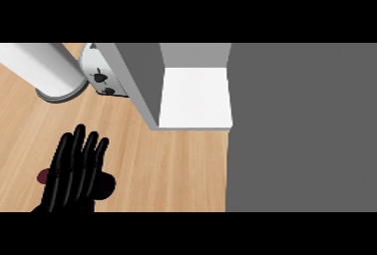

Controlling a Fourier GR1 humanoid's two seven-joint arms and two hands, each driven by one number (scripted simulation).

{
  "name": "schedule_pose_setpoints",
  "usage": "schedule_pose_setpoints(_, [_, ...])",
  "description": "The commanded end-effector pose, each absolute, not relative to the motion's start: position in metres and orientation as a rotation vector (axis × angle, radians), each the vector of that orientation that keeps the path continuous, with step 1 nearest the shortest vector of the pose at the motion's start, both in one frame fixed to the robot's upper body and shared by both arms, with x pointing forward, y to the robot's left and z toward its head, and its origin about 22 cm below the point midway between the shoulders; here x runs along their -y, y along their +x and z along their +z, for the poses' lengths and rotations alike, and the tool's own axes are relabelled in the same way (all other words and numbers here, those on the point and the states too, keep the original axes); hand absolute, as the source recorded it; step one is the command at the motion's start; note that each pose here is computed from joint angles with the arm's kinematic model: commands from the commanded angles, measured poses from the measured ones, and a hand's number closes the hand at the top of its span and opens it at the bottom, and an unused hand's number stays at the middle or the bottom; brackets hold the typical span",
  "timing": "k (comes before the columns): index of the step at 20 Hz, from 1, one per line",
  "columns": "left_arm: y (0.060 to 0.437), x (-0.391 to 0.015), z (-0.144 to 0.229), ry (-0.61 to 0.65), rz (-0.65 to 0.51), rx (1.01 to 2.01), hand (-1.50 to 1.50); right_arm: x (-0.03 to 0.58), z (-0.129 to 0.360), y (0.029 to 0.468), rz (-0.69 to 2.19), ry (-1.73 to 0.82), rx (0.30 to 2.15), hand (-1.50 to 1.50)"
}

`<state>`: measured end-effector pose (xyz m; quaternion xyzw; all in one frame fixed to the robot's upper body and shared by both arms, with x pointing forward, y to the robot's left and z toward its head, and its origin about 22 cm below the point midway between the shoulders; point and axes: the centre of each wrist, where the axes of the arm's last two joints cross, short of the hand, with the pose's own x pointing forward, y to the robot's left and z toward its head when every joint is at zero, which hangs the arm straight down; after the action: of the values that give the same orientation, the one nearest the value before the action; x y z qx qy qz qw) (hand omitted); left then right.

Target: Pick up the wine, place it into the cabinet and close the cabinet

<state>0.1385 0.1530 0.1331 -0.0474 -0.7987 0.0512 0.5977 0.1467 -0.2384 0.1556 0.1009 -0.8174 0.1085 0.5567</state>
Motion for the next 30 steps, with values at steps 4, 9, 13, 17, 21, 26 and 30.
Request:
schedule_pose_setpoints(4, [0.131, -0.126, 0.148, -0.111, 0.161, 1.862, -1.5, 0.23, 0.177, 0.13, 0.268, 0.249, 1.924, -1.5])
schedule_pose_setpoints(9, [0.124, -0.127, 0.159, -0.112, 0.189, 1.852, -1.5, 0.23, 0.192, 0.133, 0.262, 0.253, 1.93, -1.5])
schedule_pose_setpoints(13, [0.126, -0.139, 0.167, -0.062, 0.211, 1.865, -1.5, 0.218, 0.188, 0.129, 0.258, 0.248, 1.938, -1.5])
schedule_pose_setpoints(17, [0.118, -0.139, 0.175, -0.027, 0.227, 1.846, -1.5, 0.227, 0.185, 0.136, 0.237, 0.227, 1.935, -1.5])
schedule_pose_setpoints(21, [0.117, -0.155, 0.176, 0.0, 0.251, 1.855, -1.5, 0.221, 0.196, 0.141, 0.259, 0.228, 1.944, -1.5])
schedule_pose_setpoints(26, [0.11, -0.174, 0.172, 0.047, 0.245, 1.82, -1.5, 0.224, 0.208, 0.13, 0.24, 0.213, 1.956, -1.5])
schedule_pose_setpoints(30, [0.099, -0.187, 0.188, 0.064, 0.266, 1.81, -1.5, 0.22, 0.191, 0.136, 0.239, 0.206, 1.939, -1.5])
